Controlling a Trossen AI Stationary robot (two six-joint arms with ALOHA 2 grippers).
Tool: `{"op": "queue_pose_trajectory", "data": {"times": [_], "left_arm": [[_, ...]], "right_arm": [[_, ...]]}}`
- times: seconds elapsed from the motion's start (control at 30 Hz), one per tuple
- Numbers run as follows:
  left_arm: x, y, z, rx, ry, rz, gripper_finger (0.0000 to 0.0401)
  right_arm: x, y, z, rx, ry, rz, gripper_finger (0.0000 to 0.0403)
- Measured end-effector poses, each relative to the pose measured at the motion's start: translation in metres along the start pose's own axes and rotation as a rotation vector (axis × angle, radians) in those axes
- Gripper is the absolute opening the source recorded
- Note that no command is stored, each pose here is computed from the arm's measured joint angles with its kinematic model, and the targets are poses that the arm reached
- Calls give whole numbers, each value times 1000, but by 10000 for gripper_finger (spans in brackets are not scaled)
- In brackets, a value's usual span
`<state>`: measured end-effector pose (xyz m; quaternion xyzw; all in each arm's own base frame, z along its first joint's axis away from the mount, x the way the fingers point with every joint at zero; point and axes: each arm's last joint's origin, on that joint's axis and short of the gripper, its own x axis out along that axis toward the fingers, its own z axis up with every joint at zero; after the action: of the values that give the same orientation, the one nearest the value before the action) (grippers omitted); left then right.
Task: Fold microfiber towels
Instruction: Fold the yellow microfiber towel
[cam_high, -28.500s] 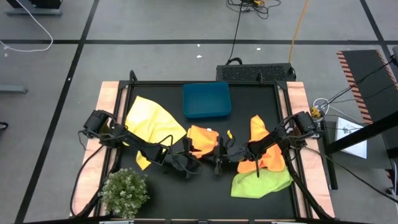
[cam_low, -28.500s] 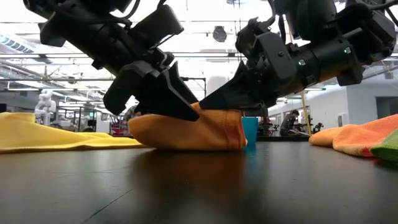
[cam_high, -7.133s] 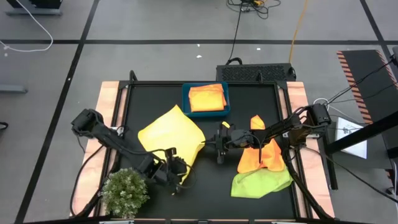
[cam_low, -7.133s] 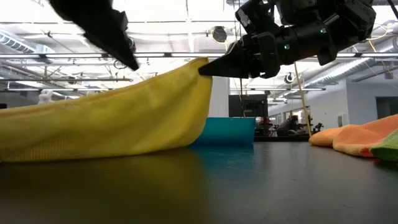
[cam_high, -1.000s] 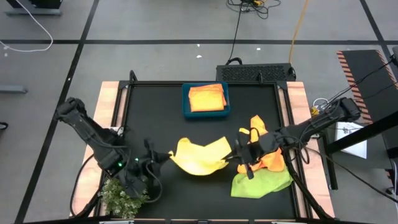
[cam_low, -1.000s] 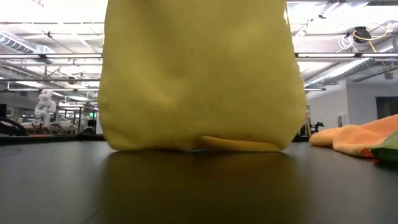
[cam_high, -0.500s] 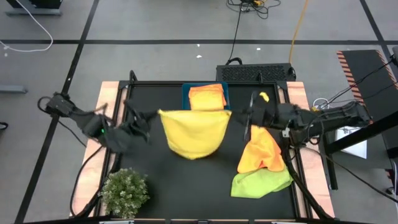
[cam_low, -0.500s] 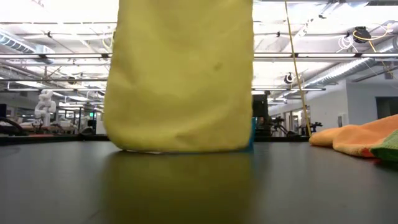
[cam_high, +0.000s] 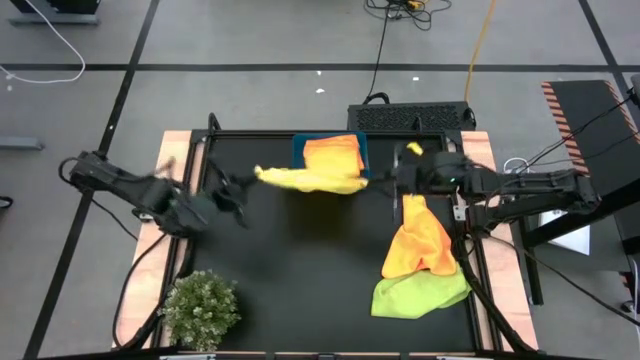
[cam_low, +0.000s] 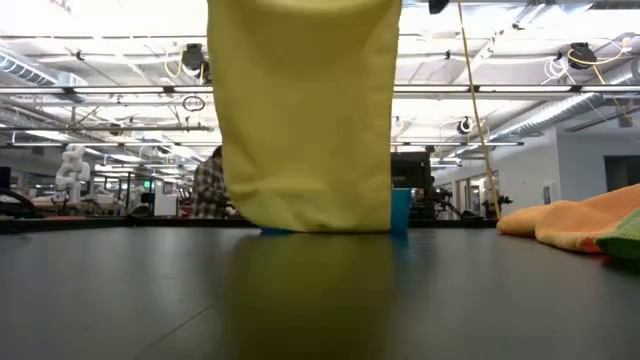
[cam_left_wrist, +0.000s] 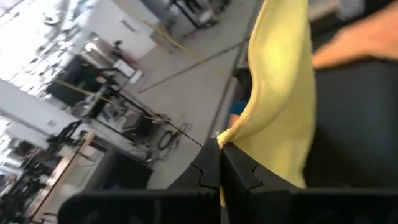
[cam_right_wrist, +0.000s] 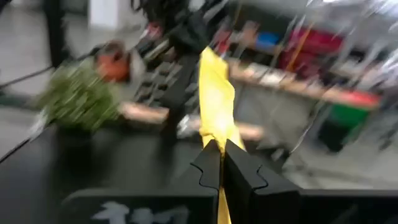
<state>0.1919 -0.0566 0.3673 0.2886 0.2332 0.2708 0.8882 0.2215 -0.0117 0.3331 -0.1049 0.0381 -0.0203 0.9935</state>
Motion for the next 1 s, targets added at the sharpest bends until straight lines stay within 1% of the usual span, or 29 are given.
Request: {"op": "queue_pose_trajectory", "data": {"times": [0.07,0.13,0.23,0.37,0.5,0.63,0.7,0.8,0.87,1.0], "left_arm": [[1,-23,-6,20,3,-42,1],[-1,-47,-12,31,-4,-96,1],[-7,-81,-18,31,-21,-166,1],[-25,-112,-17,-8,-78,-254,1],[-45,-136,-15,-53,-128,-353,1],[-56,-155,-21,-92,-105,-468,1],[-57,-164,-24,-128,-73,-515,1],[-57,-181,-29,-132,-33,-556,1],[-54,-190,-32,-108,-8,-554,1],[-43,-200,-38,-70,48,-568,1]], "right_arm": [[1,11,-6,25,70,54,0],[2,24,-13,45,98,110,0],[1,47,-28,66,96,197,0],[-5,75,-48,95,28,294,0],[-16,96,-74,138,-54,368,0],[-28,108,-107,170,-85,414,0],[-34,113,-124,207,-66,428,0],[-39,120,-144,254,-18,434,0],[-38,125,-152,260,27,411,0],[-30,135,-158,232,85,414,0]]}}
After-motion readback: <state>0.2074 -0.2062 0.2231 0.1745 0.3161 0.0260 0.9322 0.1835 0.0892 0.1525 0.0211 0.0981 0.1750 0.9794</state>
